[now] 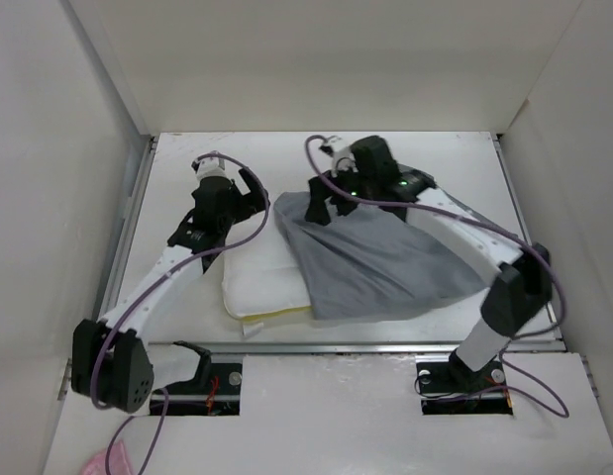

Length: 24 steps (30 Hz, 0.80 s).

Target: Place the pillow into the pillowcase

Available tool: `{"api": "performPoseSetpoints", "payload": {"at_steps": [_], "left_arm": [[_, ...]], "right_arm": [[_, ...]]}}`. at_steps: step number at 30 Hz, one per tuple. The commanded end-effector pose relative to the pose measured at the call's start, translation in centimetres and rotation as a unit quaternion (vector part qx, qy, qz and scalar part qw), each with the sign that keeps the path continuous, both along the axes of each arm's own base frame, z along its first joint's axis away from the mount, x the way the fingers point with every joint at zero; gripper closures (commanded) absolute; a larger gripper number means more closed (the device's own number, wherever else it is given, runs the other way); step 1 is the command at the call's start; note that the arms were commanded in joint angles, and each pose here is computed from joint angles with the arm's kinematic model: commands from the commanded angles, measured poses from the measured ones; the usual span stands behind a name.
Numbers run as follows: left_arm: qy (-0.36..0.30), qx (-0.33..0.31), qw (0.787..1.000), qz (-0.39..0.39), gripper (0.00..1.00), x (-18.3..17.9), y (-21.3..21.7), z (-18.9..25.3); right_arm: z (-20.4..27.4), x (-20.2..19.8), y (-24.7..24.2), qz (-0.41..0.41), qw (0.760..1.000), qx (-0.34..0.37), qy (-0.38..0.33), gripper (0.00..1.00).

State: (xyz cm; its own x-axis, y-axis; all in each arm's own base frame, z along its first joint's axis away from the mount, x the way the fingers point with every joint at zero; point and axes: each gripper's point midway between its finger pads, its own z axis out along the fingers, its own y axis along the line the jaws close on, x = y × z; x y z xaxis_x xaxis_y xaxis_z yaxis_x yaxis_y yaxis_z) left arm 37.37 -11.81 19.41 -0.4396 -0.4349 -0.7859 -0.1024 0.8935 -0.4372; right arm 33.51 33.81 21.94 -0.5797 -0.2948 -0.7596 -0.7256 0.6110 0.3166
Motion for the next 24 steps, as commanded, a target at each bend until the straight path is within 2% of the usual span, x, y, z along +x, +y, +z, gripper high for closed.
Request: {"api": "performPoseSetpoints", "payload": {"at_steps": [1, 2, 3, 5, 7, 9, 12, 15, 17, 19, 20, 21, 23, 24], "left_arm": [[0.016, 0.001, 1.0, 0.004, 0.0, -3.1, -0.1, -1.1], [0.026, -0.002, 1.0, -0.006, 0.0, -3.9, -0.7, -1.8], [0.031, -0.012, 0.999, -0.009, 0.0, -4.5, -1.2, -2.1], [0.053, -0.015, 0.997, -0.054, 0.0, -6.5, -3.1, -3.8], [0.066, -0.033, 0.994, -0.081, 0.0, -7.5, -4.7, -4.1], [0.091, -0.032, 0.989, -0.114, 0.0, -8.6, -6.2, -6.1], [0.124, -0.032, 0.98, -0.15, 0.0, -9.2, -7.9, -8.5], [0.141, -0.032, 0.974, -0.177, 0.0, -9.4, -9.1, -10.0], [0.125, -0.033, 0.975, -0.181, 0.0, -8.4, -9.7, -9.6], [0.115, -0.036, 0.975, -0.189, 0.0, -7.3, -10.6, -9.0], [0.104, -0.031, 0.975, -0.195, 0.0, -6.7, -10.8, -8.6], [0.101, -0.032, 0.975, -0.195, 0.0, -6.3, -11.1, -8.3], [0.084, -0.027, 0.975, -0.203, 0.0, -4.8, -11.9, -7.1], [0.071, -0.021, 0.975, -0.209, 0.0, -4.1, -12.3, -6.5]], "right_arm": [[2.2, 1.4, -5.9, -0.136, 0.99, 0.002, -0.026, 0.0], [1.4, 0.4, -7.0, -0.145, 0.989, -0.013, -0.019, 0.0], [-1.7, -1.6, -8.7, -0.151, 0.987, -0.052, 0.016, 0.0], [-2.9, -4.2, -10.6, -0.164, 0.983, -0.067, 0.038, 0.0], [-6.5, -7.0, -12.9, -0.181, 0.974, -0.109, 0.085, 0.0], [-8.5, -8.2, -13.4, -0.186, 0.968, -0.12, 0.116, 0.0], [-10.5, -7.7, -13.4, -0.207, 0.963, -0.116, 0.129, 0.0], [-12.0, -4.2, -13.2, -0.234, 0.959, -0.099, 0.122, 0.0], [-10.9, -0.1, -12.9, -0.255, 0.96, -0.067, 0.097, 0.0], [-12.3, 3.1, -12.6, -0.267, 0.957, -0.061, 0.098, 0.0], [-10.5, 6.1, -12.4, -0.275, 0.958, -0.043, 0.071, 0.0], [-12.0, 7.8, -12.4, -0.278, 0.956, -0.053, 0.078, 0.0], [-11.1, 10.7, -11.7, -0.266, 0.961, -0.037, 0.061, 0.0], [-8.6, 13.2, -11.4, -0.267, 0.963, -0.02, 0.029, 0.0]]}}
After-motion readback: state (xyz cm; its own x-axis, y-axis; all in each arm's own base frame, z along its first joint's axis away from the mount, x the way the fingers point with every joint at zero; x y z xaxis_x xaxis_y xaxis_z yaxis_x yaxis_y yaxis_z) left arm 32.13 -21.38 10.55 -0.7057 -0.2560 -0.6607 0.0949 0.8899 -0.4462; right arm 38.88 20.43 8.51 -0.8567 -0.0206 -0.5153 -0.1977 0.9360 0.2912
